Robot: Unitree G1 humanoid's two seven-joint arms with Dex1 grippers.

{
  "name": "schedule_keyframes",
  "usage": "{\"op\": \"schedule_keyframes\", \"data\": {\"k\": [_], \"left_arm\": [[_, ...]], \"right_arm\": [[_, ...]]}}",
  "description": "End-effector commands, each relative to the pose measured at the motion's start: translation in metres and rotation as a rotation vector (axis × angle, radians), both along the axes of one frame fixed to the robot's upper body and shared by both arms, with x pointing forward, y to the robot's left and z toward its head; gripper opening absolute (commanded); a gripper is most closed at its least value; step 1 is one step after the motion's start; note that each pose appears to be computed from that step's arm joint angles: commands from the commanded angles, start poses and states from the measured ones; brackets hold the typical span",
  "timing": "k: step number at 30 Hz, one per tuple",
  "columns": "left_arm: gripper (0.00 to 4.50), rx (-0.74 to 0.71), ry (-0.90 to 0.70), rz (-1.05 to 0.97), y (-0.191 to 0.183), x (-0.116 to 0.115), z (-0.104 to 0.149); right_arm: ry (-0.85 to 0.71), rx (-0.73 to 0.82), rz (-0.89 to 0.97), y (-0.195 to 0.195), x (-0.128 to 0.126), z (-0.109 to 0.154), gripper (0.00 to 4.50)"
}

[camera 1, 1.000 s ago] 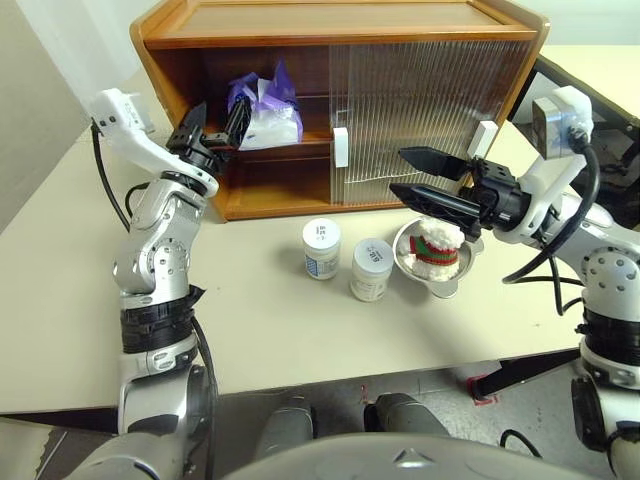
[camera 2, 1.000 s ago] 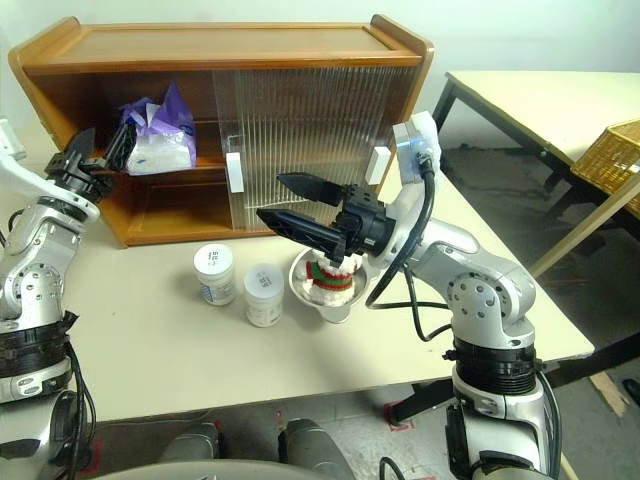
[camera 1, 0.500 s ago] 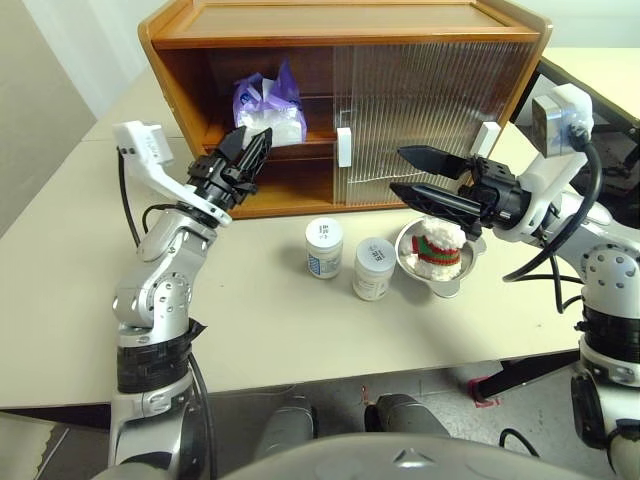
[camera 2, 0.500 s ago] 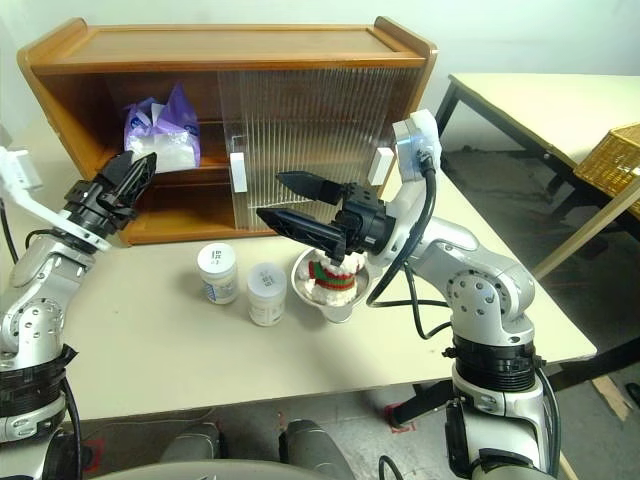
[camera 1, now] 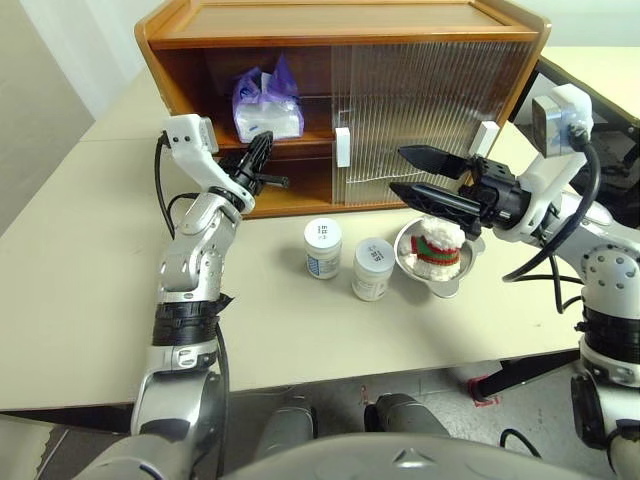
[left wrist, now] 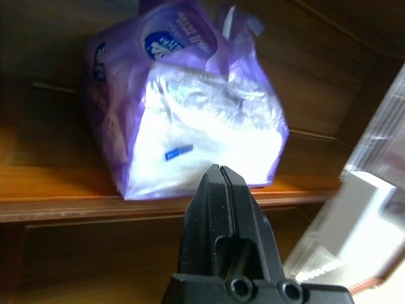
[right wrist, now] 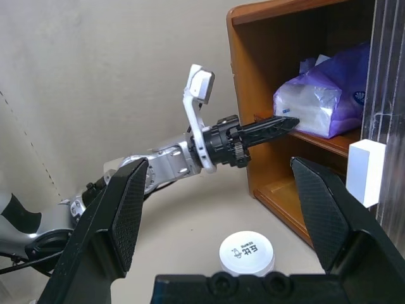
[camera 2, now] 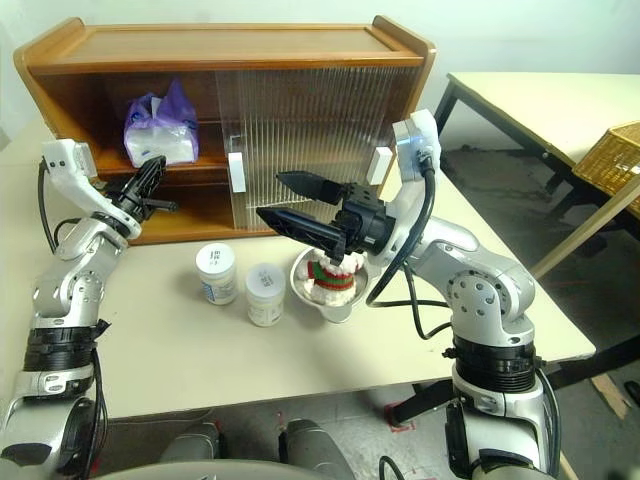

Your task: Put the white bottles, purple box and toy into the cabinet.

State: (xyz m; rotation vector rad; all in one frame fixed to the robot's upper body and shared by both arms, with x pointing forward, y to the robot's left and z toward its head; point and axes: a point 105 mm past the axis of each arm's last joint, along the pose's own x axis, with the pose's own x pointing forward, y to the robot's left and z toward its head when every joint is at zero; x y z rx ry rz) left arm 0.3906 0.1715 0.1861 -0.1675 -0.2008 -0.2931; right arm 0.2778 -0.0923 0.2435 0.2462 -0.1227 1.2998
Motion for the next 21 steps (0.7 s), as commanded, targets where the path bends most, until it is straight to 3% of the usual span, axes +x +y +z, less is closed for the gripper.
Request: {"op": "schedule_keyframes", "data": {"k": [1,8,13,18,21], "left_arm": [[0.03,0.024,-0.008,0.060,0.001,0.009,-0.005],[0.03,0.011,-0.040,0.115,0.003,0.015,-0.004],[0.03,-0.024,-0.096,-0.019,-0.009,-0.001,0.006],[1.62,-0.044,-0.122,-0.163,-0.013,-0.025,0.009],[2.72,-0.015,-0.115,-0.258,-0.007,-0.051,0.000]], "right_arm": [[-0.007,-0.004,-0.007,-0.001,-0.002,0.001,4.50],[-0.006,-0.005,-0.009,-0.001,-0.002,0.000,4.50],[-0.005,-0.008,-0.008,-0.001,-0.001,0.000,4.50],[-0.004,-0.010,-0.007,-0.002,-0.001,0.000,4.50],[-0.002,-0.010,-0.003,-0.001,-0.001,0.000,4.50]]}}
